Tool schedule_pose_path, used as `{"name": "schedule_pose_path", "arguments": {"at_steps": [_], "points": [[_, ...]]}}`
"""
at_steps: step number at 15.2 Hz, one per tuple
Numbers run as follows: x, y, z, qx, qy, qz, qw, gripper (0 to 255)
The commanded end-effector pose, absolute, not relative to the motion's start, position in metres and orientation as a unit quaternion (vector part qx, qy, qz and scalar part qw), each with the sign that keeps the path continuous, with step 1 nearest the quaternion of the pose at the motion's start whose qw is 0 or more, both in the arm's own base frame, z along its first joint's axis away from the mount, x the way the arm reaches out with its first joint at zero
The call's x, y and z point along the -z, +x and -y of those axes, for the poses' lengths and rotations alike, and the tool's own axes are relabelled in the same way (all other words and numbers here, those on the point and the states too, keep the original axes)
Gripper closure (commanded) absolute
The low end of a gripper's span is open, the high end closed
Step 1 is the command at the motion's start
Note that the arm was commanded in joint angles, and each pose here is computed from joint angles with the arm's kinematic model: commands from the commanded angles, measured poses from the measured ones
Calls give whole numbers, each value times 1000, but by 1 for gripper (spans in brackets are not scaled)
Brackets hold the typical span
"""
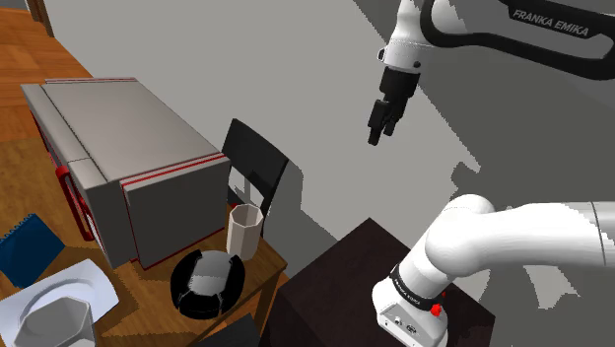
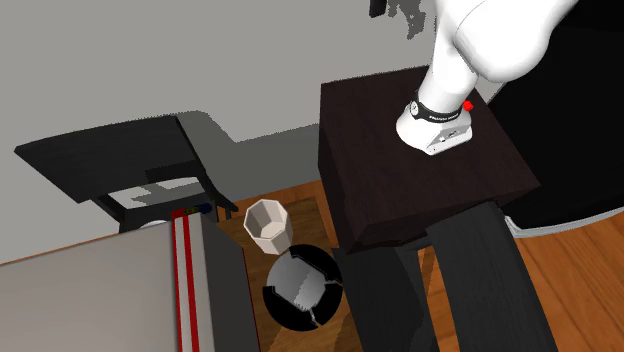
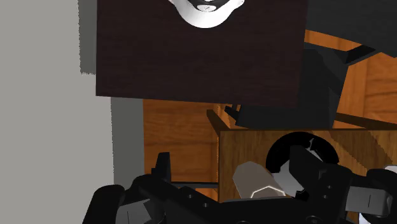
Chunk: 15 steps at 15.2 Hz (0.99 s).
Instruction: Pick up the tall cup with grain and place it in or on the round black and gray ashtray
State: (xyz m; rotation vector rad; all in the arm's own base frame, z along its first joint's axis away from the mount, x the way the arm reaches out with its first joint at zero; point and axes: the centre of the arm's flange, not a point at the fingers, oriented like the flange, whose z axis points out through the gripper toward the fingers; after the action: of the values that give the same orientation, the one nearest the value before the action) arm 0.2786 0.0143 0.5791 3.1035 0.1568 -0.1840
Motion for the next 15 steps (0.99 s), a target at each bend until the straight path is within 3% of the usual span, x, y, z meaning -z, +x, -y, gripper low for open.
{"name": "schedule_pose_path", "arguments": {"at_steps": [1,15], "points": [[-579,279,-14,59,997,-50,14,0],[-427,367,-60,42,996,-73,10,0]]}}
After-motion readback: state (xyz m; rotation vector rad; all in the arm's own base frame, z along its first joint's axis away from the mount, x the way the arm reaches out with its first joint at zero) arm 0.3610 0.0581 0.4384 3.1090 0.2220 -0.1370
